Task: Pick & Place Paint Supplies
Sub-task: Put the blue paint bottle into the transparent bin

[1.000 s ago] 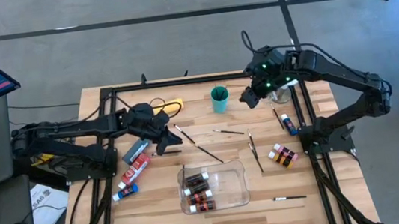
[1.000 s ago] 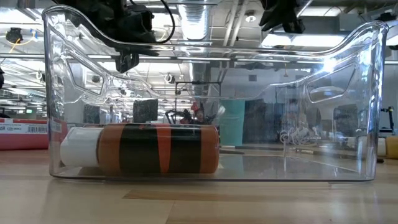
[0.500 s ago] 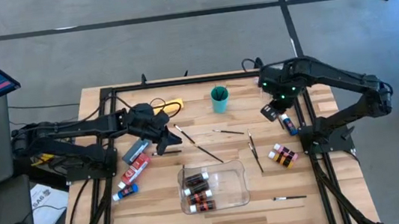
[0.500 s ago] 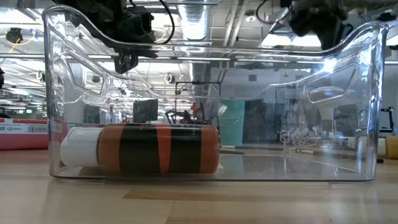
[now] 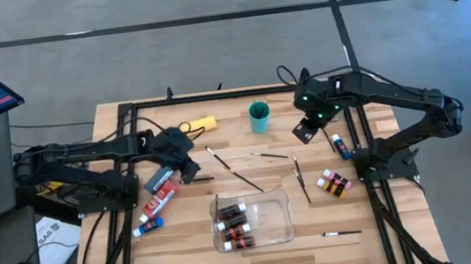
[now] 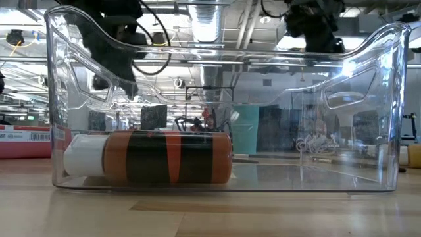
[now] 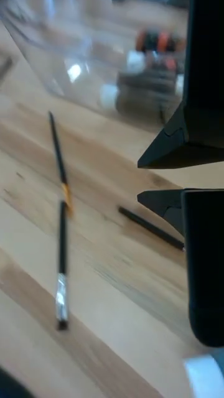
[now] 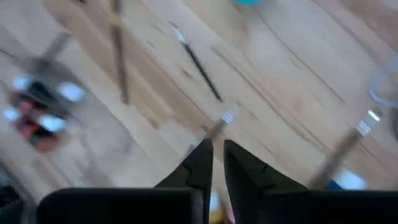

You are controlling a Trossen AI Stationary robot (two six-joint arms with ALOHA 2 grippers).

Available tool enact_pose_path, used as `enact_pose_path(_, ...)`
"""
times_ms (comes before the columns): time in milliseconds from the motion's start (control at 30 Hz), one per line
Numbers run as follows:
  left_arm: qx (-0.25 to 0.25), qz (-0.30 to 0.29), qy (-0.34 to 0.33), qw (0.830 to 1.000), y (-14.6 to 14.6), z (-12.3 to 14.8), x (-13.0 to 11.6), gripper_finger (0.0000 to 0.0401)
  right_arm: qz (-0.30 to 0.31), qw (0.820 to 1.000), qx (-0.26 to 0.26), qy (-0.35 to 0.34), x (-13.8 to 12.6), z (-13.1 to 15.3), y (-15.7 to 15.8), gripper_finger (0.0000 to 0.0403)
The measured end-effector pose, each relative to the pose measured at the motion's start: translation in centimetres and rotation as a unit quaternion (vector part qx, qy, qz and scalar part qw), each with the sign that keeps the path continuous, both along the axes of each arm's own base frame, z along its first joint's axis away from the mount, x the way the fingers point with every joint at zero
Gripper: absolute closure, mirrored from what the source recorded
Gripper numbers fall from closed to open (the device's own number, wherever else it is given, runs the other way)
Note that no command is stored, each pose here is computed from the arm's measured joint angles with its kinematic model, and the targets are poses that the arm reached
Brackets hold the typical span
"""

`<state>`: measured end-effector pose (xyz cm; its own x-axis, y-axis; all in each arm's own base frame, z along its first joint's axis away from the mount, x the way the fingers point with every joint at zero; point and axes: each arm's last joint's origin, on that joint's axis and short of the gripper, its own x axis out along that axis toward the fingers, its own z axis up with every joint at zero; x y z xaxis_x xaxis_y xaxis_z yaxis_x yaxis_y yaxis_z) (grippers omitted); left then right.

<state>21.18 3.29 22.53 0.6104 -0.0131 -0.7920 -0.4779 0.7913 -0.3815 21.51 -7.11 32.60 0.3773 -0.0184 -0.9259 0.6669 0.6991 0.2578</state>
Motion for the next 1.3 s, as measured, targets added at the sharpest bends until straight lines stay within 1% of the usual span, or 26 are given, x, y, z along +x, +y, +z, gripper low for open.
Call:
enact_pose_path(67, 0.004, 0.004, 0.014, 1.000, 0.0, -0.2, -0.2, 0.0400, 0.003, 1.000, -0.007, -0.023, 0.5, 0.2, 0.0, 0.0371)
enact_pose_path(200, 0.016, 0.013, 0.018, 1.000, 0.1, -0.2, -0.2, 0.0400, 0.007, 0.999, -0.017, -0.051, 1.0, 0.4, 0.0, 0.0371)
enact_pose_path(267, 0.035, 0.021, 0.025, 0.999, 0.2, -0.2, -0.3, 0.0400, 0.007, 0.998, -0.019, -0.057, 1.1, 0.5, -0.1, 0.0371)
enact_pose_path(333, 0.063, 0.044, 0.054, 0.996, 0.4, -0.5, -0.8, 0.0400, 0.007, 0.998, -0.020, -0.063, 1.2, 0.5, -0.1, 0.0372)
enact_pose_path(400, 0.080, 0.076, 0.094, 0.989, 0.8, -0.8, -1.5, 0.0400, 0.006, 0.998, -0.021, -0.064, 1.2, 0.5, -0.1, 0.0372)
enact_pose_path(467, 0.079, 0.094, 0.126, 0.984, 1.4, -1.1, -2.1, 0.0400, 0.006, 0.998, -0.021, -0.064, 1.2, 0.5, -0.1, 0.0371)
enact_pose_path(533, 0.067, 0.101, 0.150, 0.981, 1.9, -1.3, -2.7, 0.0400, 0.006, 0.998, -0.020, -0.064, 1.3, 0.5, -0.1, 0.0371)
enact_pose_path(700, 0.043, 0.090, 0.175, 0.980, 2.9, -1.5, -3.5, 0.0400, 0.006, 0.997, -0.024, -0.078, 1.5, 0.7, -0.2, 0.0373)
enact_pose_path(800, 0.042, 0.070, 0.175, 0.981, 3.3, -1.5, -3.7, 0.0399, 0.007, 0.995, -0.026, -0.095, 1.8, 0.8, -0.3, 0.0374)
enact_pose_path(900, 0.074, 0.008, 0.167, 0.983, 3.4, -0.7, -3.4, 0.0399, 0.005, 0.993, -0.020, -0.119, 2.1, 1.1, -0.3, 0.0374)
enact_pose_path(967, 0.090, -0.016, 0.150, 0.984, 3.4, 0.2, -2.9, 0.0399, 0.004, 0.989, -0.016, -0.144, 2.5, 1.4, -0.4, 0.0373)
enact_pose_path(1100, 0.104, -0.012, 0.118, 0.988, 3.6, 1.9, -2.3, 0.0399, 0.012, 0.981, -0.019, -0.191, 3.1, 2.0, -0.5, 0.0375)
enact_pose_path(1200, 0.105, -0.003, 0.110, 0.988, 3.9, 2.2, -2.2, 0.0399, 0.013, 0.977, -0.024, -0.210, 3.4, 2.2, -0.6, 0.0374)
enact_pose_path(1300, 0.100, 0.010, 0.110, 0.989, 4.0, 2.3, -2.2, 0.0399, 0.014, 0.976, -0.025, -0.214, 3.4, 2.3, -0.6, 0.0374)
